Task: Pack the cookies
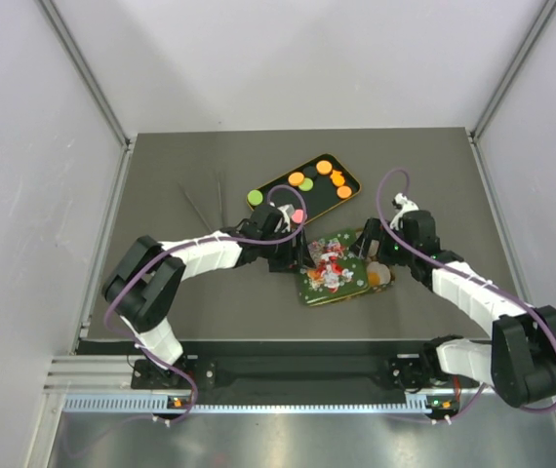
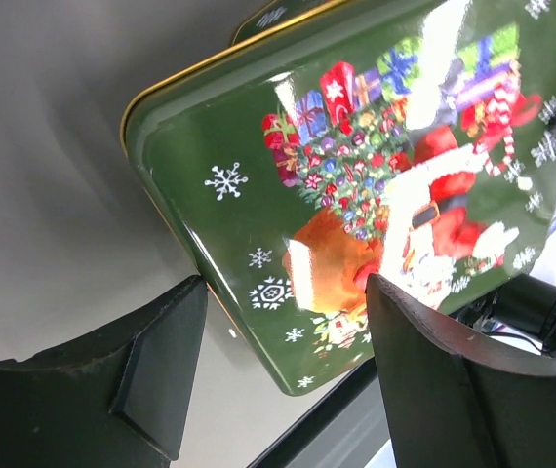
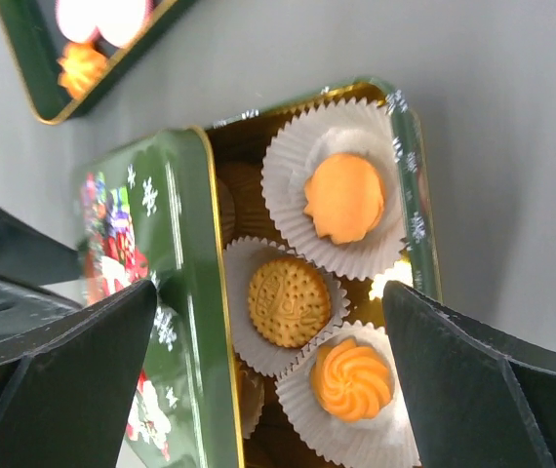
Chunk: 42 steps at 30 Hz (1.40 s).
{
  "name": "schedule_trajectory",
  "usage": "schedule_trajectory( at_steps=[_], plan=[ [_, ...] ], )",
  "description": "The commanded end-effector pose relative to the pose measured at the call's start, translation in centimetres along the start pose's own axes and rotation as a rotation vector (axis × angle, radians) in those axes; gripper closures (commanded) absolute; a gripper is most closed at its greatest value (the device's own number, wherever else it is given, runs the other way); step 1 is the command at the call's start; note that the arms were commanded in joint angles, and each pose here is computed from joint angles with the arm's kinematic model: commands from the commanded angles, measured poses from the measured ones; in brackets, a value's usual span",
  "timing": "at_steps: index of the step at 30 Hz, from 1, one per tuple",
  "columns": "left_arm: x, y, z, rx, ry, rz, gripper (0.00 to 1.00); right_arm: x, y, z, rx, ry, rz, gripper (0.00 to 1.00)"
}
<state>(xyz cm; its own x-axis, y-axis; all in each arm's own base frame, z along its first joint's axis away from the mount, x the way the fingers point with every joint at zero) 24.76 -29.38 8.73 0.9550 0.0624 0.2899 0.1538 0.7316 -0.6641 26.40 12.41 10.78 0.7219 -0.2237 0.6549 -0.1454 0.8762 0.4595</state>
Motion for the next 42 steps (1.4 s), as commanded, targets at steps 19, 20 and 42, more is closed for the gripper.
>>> schedule_trajectory(
  at_steps=[19, 20, 42],
  plan=[
    [1.1, -2.1, -0.1, -0.030, -0.022, -0.049, 0.30, 4.7, -0.5, 2.7, -0.173, -0.122, 0.122, 0.00],
    [1.2, -2.2, -0.1, -0.030, -0.022, -0.051, 0.30, 4.8, -0.6, 2.5, -0.177, -0.127, 0.123, 0.00],
    [1.8, -4.1, -1.5, -0.044, -0.001, -0.083, 0.30, 1.2, 0.1, -0.3, -0.014, 0.005, 0.064, 0.00]
  ],
)
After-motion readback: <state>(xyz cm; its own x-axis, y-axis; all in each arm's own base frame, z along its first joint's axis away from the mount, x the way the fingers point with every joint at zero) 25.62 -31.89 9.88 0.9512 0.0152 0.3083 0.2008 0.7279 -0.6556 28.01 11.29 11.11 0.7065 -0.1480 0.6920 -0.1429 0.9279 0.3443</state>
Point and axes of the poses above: each gripper's point midway between its finger pads, its own z axis back along the fingers, its own y axis along the line the jaws close on, x = y × z, the point moved 4 cm from there along z, back along the fingers, and after that the axes turned 2 degrees about z, right-handed, at the moved point
